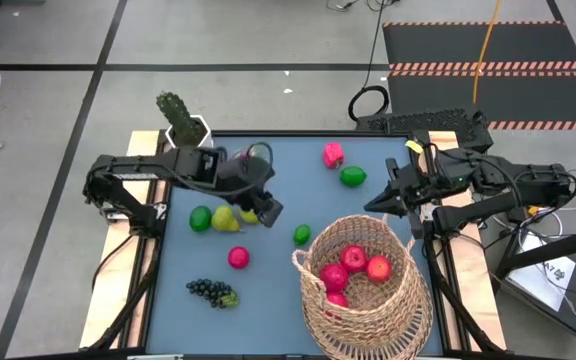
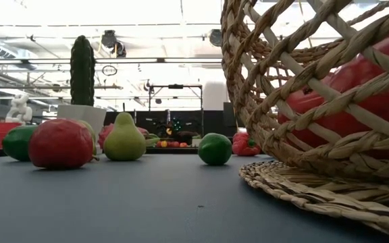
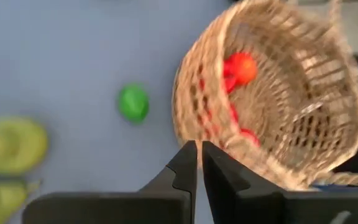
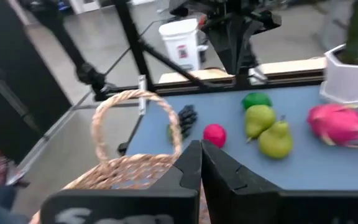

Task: Build produce basket
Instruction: Put the pink dragon fruit into the brown basket

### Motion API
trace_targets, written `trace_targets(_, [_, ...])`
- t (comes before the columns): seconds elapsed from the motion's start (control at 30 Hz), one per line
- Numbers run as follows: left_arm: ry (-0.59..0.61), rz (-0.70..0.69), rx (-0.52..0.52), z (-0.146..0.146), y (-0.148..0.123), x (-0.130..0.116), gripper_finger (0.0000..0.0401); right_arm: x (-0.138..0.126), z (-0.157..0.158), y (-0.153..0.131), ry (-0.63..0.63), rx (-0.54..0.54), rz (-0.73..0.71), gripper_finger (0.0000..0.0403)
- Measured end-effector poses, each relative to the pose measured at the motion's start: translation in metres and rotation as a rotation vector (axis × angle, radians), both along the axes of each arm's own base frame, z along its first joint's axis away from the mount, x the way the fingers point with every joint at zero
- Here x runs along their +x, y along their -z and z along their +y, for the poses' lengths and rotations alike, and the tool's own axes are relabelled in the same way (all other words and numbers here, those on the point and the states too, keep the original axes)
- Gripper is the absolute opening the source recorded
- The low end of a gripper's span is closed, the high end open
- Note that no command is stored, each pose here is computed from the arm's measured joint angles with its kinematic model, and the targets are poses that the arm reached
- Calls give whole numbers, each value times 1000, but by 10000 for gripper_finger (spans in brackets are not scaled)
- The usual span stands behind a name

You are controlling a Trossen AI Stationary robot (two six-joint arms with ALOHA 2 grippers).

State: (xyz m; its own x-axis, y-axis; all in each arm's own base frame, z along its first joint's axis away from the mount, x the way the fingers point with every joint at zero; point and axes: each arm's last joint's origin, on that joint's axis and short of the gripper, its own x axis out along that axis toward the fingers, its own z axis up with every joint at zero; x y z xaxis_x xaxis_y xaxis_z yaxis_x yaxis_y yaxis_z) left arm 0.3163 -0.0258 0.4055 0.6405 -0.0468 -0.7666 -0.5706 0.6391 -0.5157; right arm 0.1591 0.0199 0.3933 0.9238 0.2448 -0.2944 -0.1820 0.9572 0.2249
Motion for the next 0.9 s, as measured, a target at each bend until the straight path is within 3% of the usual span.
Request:
trace_targets(0.2, [-119, 113, -16, -29, 14, -2, 71, -2, 1, 2, -33, 8, 29, 1])
trace_targets(0.4, [-194, 133, -36, -46, 20, -2, 106, -8, 1, 3, -54, 21, 44, 1])
trace_targets(0.53, [-236, 93, -36, -48, 20, 2, 107, -16, 0, 4, -41, 48, 76, 0])
trace_targets(0.9, [-294, -5, 107, -41, 15, 7, 106, -24, -5, 9, 117, 54, 140, 0])
